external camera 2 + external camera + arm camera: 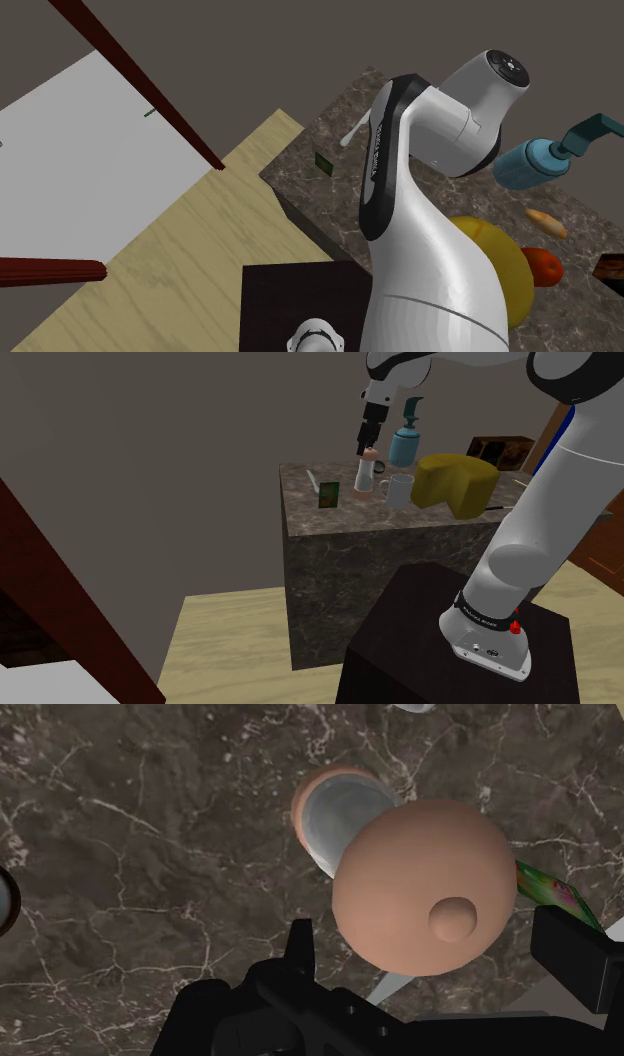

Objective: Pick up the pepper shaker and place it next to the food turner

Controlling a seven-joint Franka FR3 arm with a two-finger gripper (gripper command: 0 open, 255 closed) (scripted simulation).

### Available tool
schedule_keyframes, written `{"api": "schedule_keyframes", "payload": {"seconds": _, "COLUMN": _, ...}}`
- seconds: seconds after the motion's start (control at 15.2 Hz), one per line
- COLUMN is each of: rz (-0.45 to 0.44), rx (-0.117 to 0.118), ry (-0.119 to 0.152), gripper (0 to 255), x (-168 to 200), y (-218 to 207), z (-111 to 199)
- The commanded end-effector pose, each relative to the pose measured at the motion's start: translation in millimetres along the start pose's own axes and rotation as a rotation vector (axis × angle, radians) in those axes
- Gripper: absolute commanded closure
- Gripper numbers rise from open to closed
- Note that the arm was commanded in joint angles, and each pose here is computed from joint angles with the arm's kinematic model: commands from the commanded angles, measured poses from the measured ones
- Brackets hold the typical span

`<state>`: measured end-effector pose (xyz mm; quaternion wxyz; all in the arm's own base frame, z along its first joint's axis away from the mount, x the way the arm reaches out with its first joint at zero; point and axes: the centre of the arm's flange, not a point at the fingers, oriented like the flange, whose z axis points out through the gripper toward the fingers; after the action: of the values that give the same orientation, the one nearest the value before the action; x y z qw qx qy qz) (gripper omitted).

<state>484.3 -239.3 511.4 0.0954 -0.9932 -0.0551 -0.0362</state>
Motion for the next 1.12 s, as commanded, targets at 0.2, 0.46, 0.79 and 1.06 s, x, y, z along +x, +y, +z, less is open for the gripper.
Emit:
{"api": "schedule_keyframes", "payload": {"seconds": 0.2, "rz": 0.0, "rx": 0.0, "ry": 0.0, "gripper": 255, "x": 0, "y": 0, "z": 0}}
{"api": "schedule_keyframes", "payload": {"seconds": 0.46, "rz": 0.0, "rx": 0.0, "ry": 0.0, "gripper": 255, "x": 0, "y": 0, "z": 0}}
{"api": "schedule_keyframes", "payload": {"seconds": 0.79, "rz": 0.0, "rx": 0.0, "ry": 0.0, "gripper": 255, "x": 0, "y": 0, "z": 0}}
{"api": "schedule_keyframes", "payload": {"seconds": 1.06, "rz": 0.0, "rx": 0.0, "ry": 0.0, "gripper": 255, "x": 2, "y": -4, "z": -21}}
